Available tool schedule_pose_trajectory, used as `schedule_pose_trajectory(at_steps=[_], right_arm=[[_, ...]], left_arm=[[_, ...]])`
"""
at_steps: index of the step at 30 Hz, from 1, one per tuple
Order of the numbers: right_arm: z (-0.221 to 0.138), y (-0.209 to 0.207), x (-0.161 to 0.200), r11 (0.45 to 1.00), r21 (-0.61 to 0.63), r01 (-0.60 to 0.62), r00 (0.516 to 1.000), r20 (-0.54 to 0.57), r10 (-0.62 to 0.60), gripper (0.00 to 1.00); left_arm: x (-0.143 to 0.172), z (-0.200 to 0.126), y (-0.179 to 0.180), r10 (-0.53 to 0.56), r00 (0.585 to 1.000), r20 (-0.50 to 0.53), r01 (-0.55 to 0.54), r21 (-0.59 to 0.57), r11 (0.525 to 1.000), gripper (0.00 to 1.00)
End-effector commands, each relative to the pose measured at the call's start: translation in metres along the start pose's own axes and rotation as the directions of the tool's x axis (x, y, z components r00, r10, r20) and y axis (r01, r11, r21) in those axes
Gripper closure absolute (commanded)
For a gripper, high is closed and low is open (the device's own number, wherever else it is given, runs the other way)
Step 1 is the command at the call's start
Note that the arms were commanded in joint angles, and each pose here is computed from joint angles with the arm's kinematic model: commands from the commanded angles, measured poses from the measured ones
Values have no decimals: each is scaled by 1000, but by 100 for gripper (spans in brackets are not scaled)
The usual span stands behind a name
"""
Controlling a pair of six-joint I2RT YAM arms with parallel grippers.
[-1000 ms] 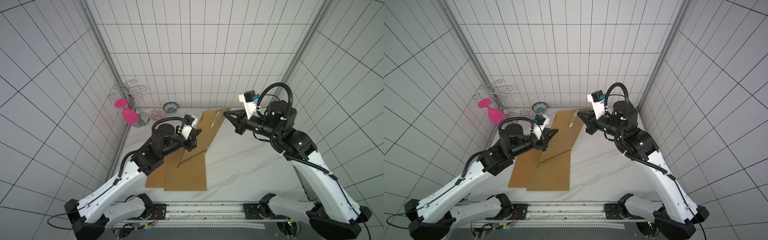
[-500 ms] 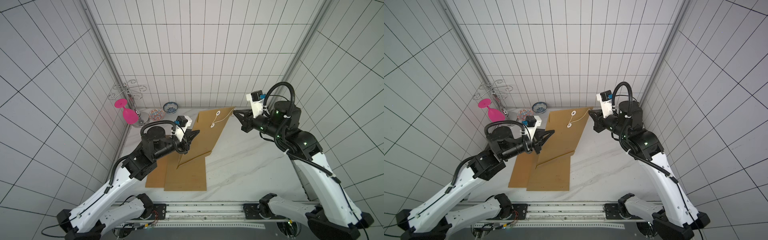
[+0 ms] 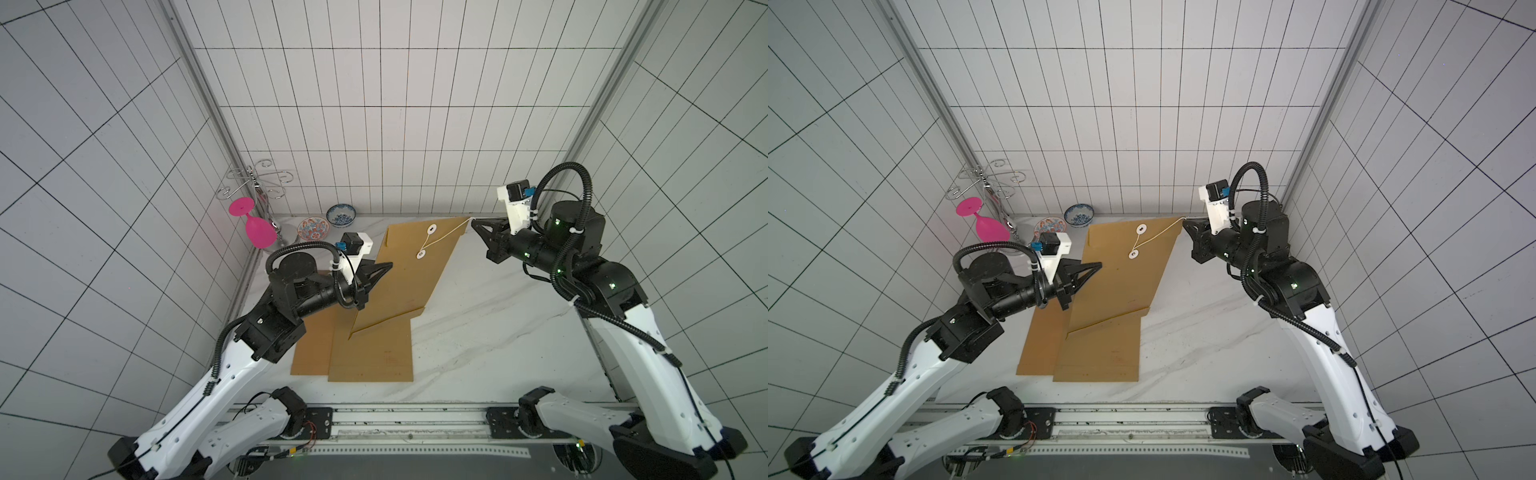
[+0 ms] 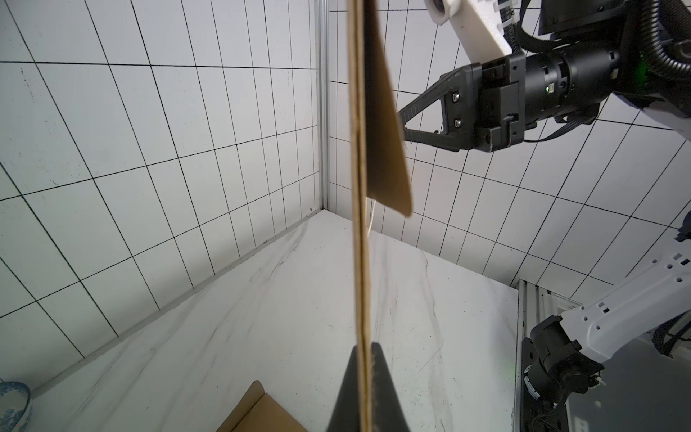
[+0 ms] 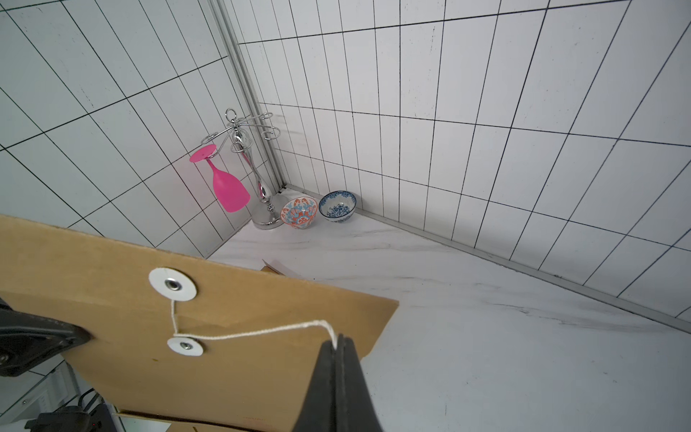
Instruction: Open the file bag
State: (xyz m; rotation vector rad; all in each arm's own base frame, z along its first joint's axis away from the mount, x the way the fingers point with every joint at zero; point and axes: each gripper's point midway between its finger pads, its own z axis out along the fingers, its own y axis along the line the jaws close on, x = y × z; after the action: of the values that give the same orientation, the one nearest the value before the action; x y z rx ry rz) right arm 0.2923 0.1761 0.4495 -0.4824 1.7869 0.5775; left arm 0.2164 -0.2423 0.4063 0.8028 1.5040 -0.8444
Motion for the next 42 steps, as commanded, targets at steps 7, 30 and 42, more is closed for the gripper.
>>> schedule_pose_trajectory(at_steps=[7, 30, 42], right_arm=[[1, -6, 16, 1000, 3, 3, 999, -41, -3, 100], [-2, -4, 20, 1000, -16, -9, 999, -47, 8, 100], [-3, 3, 16, 999, -50, -19, 999, -29, 18, 100]], left_arm=[[-23, -12, -6, 23, 997, 78, -25, 34, 999, 100], [-92, -30, -15, 70, 972, 226, -86, 58, 995, 100], [-130, -24, -3, 92, 953, 287, -97, 3, 995, 100]])
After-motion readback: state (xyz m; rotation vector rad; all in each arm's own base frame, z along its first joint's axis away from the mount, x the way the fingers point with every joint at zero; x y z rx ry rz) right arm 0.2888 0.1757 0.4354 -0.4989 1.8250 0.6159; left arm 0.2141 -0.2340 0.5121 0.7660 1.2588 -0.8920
